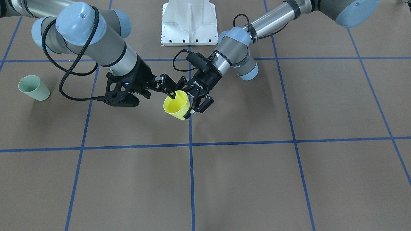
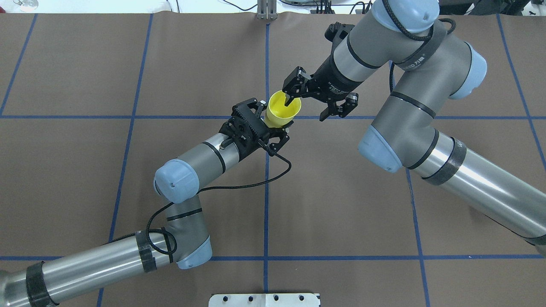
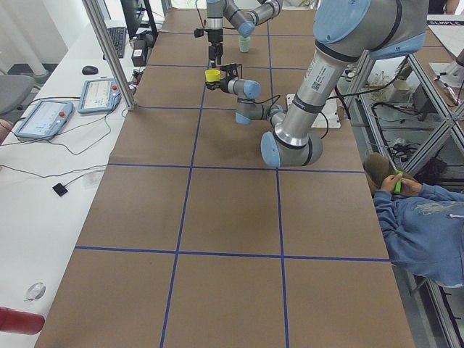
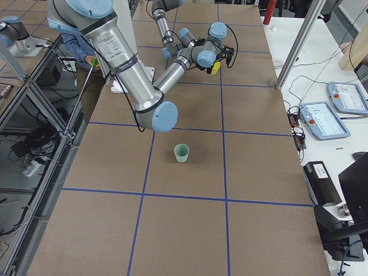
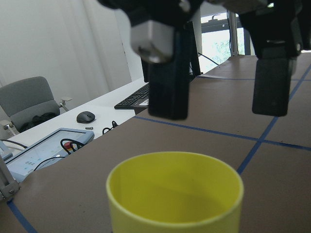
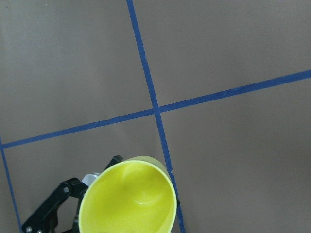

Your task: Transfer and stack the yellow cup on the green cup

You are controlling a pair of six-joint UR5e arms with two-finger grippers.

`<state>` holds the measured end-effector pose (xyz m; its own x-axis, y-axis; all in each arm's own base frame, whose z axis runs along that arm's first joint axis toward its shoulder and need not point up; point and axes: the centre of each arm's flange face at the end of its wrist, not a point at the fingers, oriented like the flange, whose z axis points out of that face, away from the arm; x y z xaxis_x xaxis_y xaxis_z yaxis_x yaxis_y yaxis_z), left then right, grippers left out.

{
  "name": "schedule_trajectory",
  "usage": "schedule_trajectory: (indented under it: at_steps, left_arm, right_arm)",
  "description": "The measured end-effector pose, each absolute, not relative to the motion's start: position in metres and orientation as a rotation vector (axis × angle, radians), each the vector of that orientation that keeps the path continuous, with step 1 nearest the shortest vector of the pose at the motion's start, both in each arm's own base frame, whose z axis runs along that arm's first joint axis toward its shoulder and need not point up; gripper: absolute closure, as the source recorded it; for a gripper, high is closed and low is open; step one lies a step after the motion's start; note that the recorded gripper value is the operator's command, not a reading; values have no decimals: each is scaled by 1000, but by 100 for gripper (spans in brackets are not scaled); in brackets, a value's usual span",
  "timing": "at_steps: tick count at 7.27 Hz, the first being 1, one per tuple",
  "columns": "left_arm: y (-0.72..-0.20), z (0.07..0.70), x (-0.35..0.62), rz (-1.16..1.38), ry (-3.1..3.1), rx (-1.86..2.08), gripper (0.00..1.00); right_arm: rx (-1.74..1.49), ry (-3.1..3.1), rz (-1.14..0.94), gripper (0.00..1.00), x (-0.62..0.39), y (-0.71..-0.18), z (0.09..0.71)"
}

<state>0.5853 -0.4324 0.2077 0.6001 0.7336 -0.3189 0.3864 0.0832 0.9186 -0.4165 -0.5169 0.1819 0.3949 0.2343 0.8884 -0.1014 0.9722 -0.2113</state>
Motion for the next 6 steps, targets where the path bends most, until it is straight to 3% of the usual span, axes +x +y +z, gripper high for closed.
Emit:
schedule_trajectory:
  at_steps: [1,3,6]
  left_arm:
    - [-431,202,583,326,991,1540,31]
    - [-430,200,581,323,996,1543,31]
    - [-427,198,583,323,1003,1543,30]
  right_arm:
    - [-132,-1141,214,13,-418,-517,185]
    - [-135,-1136,215,35,-420,-519,188]
    - [-128,-1141,213,37,-420,-519,186]
